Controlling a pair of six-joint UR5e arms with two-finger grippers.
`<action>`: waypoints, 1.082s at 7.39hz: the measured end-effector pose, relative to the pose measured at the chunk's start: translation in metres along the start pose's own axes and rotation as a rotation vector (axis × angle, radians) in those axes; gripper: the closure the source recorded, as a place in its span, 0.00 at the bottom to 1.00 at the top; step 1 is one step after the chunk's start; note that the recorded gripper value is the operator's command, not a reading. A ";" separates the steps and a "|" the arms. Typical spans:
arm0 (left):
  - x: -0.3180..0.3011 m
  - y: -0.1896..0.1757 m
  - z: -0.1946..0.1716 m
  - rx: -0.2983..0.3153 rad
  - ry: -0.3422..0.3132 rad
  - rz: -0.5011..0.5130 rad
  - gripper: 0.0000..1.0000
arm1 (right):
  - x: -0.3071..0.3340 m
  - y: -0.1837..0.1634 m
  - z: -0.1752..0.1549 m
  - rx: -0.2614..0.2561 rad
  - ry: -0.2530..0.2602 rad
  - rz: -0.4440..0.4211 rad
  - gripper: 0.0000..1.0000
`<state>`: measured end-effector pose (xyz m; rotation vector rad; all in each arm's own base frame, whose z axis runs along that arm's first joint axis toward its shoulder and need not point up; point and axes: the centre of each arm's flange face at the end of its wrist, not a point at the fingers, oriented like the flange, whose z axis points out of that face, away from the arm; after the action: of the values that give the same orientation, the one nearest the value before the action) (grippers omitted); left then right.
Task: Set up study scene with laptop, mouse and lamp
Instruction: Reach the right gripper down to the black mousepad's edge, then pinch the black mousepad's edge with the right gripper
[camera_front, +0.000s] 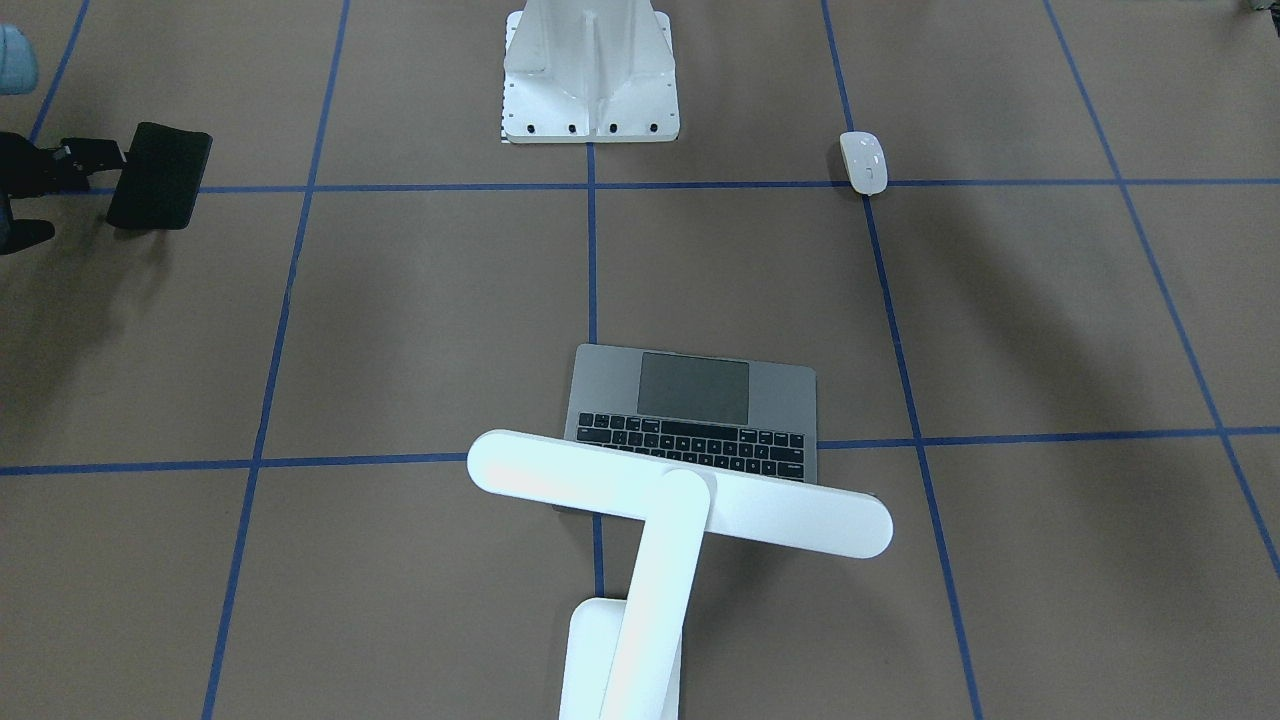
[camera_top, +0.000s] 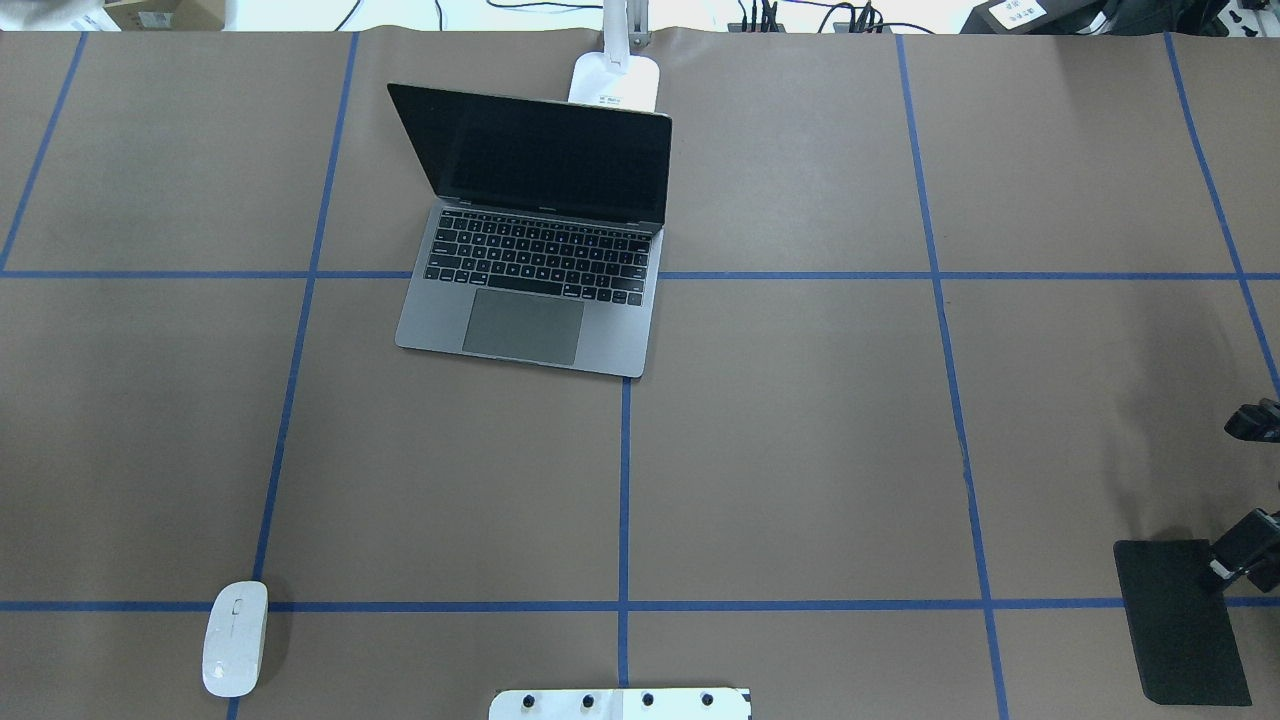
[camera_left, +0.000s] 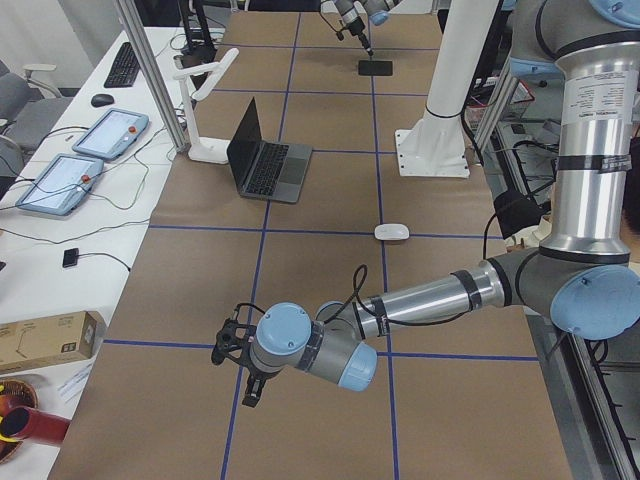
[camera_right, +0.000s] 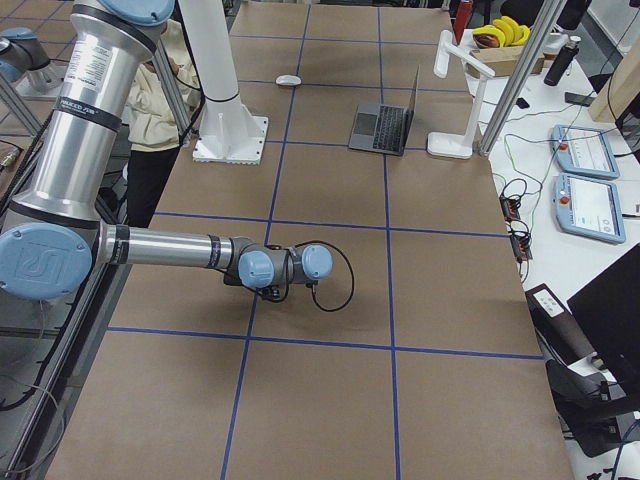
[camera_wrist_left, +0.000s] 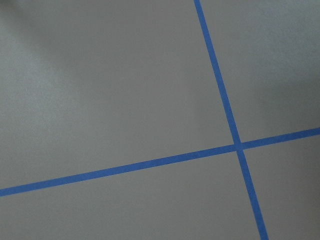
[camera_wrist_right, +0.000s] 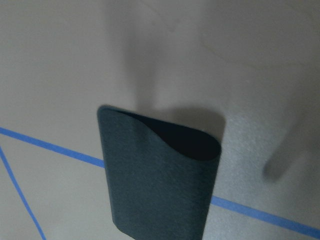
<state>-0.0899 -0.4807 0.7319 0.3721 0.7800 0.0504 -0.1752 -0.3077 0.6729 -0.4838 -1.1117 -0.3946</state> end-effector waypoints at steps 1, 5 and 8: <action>0.000 -0.001 0.000 -0.002 0.000 -0.001 0.00 | -0.003 -0.002 0.006 -0.010 0.011 -0.019 0.01; -0.006 -0.003 -0.004 -0.017 -0.006 0.004 0.00 | -0.015 -0.010 0.022 -0.045 0.049 -0.025 0.62; -0.007 -0.003 -0.005 -0.016 -0.007 0.005 0.00 | -0.020 -0.012 0.022 -0.042 0.053 -0.011 1.00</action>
<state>-0.0989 -0.4830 0.7326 0.3586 0.7712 0.0602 -0.2061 -0.3045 0.6643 -0.5015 -1.0567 -0.4381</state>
